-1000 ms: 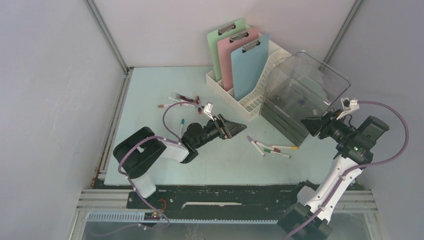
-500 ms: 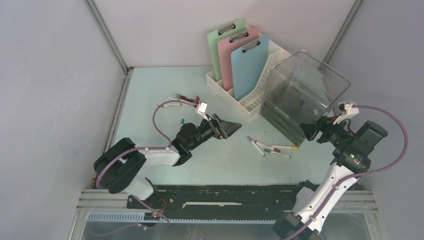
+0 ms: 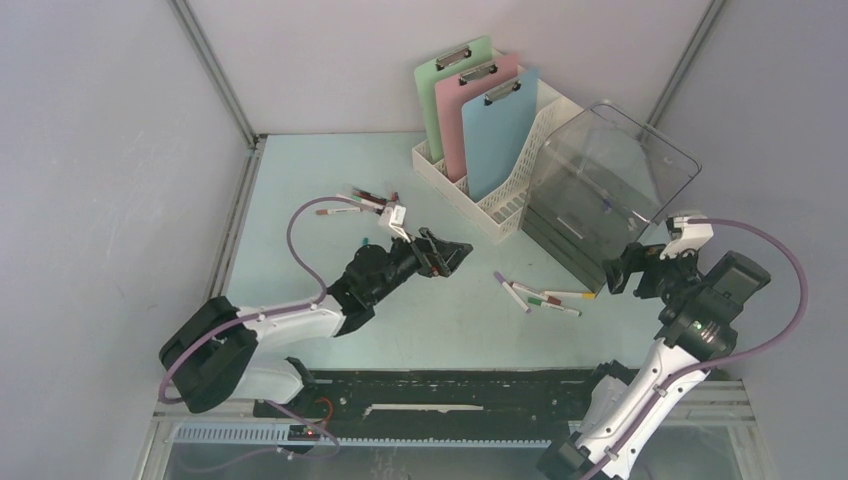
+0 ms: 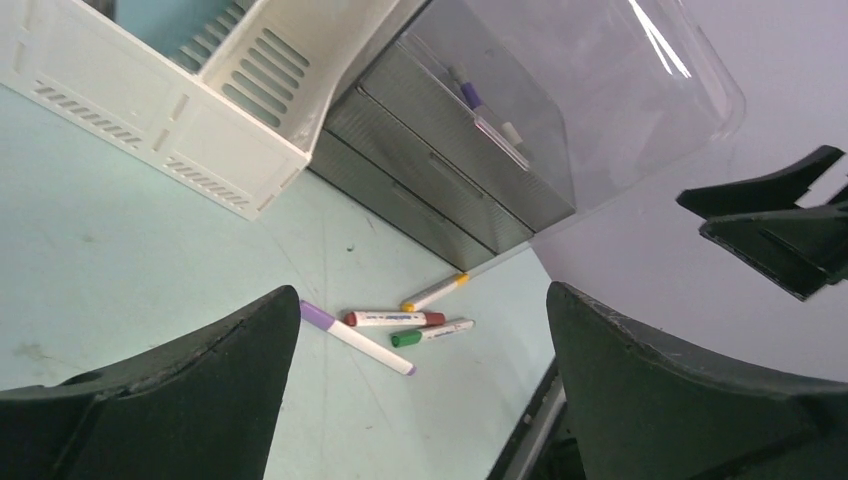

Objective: Organize the desk
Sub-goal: Close the storage box at the center of the board, then open the drawer in the storage box.

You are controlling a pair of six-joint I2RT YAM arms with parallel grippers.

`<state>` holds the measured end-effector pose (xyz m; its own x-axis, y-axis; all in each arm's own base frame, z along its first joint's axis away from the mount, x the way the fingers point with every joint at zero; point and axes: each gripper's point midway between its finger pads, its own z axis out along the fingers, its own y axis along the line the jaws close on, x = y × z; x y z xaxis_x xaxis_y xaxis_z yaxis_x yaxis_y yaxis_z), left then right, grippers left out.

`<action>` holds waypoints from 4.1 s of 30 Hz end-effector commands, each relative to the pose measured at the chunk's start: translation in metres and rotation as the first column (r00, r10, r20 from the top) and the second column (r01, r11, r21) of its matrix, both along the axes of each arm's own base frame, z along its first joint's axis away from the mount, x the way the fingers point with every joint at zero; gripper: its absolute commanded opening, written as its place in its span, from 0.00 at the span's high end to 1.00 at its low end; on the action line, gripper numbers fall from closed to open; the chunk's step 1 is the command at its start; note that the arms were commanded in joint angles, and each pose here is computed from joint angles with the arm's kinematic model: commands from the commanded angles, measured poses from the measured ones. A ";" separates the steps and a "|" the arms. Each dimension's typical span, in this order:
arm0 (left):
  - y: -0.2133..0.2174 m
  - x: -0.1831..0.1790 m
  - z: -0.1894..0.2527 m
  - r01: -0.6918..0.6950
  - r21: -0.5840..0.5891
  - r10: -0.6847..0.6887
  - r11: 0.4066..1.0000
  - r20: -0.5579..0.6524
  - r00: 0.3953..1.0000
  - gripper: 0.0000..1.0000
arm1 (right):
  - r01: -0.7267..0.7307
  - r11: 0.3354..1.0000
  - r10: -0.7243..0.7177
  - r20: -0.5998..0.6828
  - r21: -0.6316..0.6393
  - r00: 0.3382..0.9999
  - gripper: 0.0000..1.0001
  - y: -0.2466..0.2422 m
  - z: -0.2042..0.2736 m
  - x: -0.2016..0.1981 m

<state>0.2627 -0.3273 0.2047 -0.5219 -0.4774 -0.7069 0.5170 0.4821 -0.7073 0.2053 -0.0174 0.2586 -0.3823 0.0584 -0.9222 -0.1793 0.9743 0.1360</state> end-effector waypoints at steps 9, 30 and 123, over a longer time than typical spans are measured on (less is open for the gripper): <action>-0.034 0.005 0.026 0.081 -0.013 -0.080 0.997 0.073 0.994 0.00 | -0.278 0.959 0.280 -0.048 0.046 0.959 0.00 0.047 -0.013 -0.021; -0.159 0.039 0.000 0.083 -0.341 -0.160 0.936 -0.202 0.966 0.24 | -0.311 0.948 0.313 -0.028 0.063 0.949 0.00 0.053 -0.019 -0.008; -0.127 0.024 -0.073 -0.033 -0.247 -0.035 0.968 -0.266 0.963 0.64 | -0.332 0.941 0.335 -0.044 0.058 0.941 0.00 0.057 -0.023 -0.006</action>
<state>0.2809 -0.4715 0.1064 -0.7444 -0.5837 -0.3244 0.2163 0.2488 -0.9441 0.1990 0.0390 0.2340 -0.4498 -0.0269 -0.8927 -0.4763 0.8527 0.2143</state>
